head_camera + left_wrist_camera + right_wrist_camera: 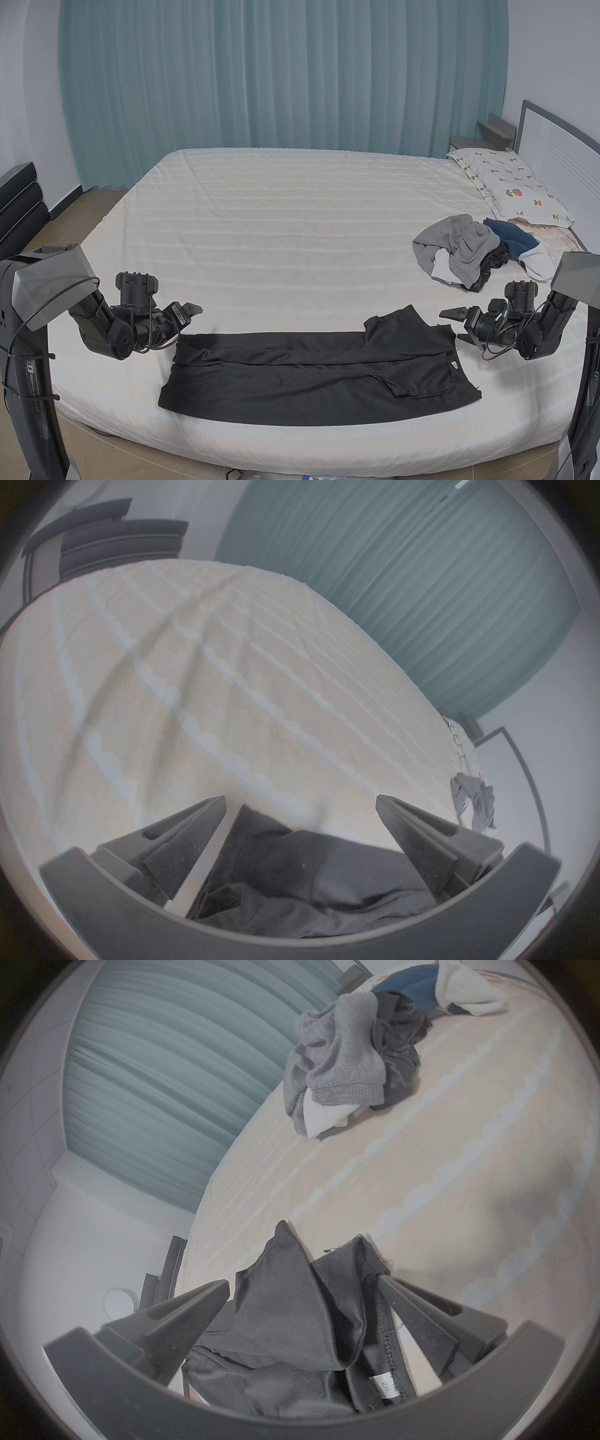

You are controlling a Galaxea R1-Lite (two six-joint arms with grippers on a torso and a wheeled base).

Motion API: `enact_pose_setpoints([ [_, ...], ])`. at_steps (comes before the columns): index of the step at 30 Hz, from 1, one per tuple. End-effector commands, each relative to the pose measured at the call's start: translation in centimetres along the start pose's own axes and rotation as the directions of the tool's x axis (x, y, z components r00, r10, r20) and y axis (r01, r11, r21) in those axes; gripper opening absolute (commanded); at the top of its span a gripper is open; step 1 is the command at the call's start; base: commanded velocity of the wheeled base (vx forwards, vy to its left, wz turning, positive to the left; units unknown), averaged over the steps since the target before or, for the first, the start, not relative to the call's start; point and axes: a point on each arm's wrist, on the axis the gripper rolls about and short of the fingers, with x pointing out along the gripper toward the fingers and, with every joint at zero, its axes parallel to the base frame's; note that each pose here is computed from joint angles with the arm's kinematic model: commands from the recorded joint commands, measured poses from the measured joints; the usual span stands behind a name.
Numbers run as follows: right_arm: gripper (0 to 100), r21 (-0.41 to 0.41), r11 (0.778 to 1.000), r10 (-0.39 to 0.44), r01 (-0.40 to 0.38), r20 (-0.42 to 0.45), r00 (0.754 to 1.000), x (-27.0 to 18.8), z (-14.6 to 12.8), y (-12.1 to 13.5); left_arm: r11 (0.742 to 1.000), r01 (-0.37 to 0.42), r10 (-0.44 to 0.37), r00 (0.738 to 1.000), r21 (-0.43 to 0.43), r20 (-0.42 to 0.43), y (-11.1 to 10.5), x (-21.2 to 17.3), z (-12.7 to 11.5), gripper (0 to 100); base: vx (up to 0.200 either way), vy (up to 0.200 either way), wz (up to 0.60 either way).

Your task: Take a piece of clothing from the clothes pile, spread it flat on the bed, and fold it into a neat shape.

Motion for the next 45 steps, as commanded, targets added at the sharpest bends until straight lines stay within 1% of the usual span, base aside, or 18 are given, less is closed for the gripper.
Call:
enact_pose_setpoints([
  [1,100,0.024,1.0,-0.015,0.016,-0.019,1.0,0.4,-0.5,-0.6,0.999,0.014,-0.014,1.0,-0.031,0.005,-0.1,1.0,1.0,100,0.0,0.0,0.0],
  [6,100,0.024,1.0,-0.016,0.016,-0.023,1.0,0.3,-0.6,-0.6,0.999,-0.008,0.008,1.0,-0.031,-0.019,0.7,2.1,0.2,100,0.0,0.0,0.0],
  [15,100,0.026,0.999,-0.019,0.019,-0.024,1.0,0.3,-0.7,-0.6,1.0,-0.013,0.012,0.999,-0.026,-0.036,0.6,2.1,-0.3,100,0.0,0.0,0.0],
  [21,100,0.028,0.999,-0.022,0.023,-0.026,0.999,0.3,-0.8,-0.7,1.0,-0.017,0.017,0.998,0.0,-0.056,0.7,2.3,-0.9,100,0.0,0.0,0.0],
  [22,100,0.026,0.999,-0.022,0.023,-0.026,0.999,0.3,-0.8,-0.7,1.0,-0.017,0.017,0.998,0.0,-0.056,0.7,2.3,-0.9,0,0.0,0.0,0.0],
  [26,100,0.026,0.999,-0.03,0.03,-0.023,0.999,0.3,-0.8,-0.7,1.0,-0.027,0.027,0.998,0.0,-0.064,1.0,2.6,-1.2,0,0.0,0.0,0.0],
  [31,100,0.027,0.999,-0.032,0.032,-0.023,0.999,0.3,-0.9,-0.7,0.999,-0.033,0.033,0.998,0.004,-0.055,1.3,2.7,-1.0,0,0.0,0.0,0.0],
  [39,100,0.024,0.999,-0.027,0.028,-0.019,0.999,0.4,-0.7,-0.6,0.999,-0.028,0.028,1.0,-0.015,-0.002,1.4,2.7,0.4,0,0.0,0.0,0.0],
  [45,100,0.015,0.999,-0.046,0.046,0.0,0.999,0.7,-0.7,-0.3,1.0,-0.014,0.015,0.999,-0.021,0.042,1.8,2.7,1.2,0,0.0,0.0,0.0],
])
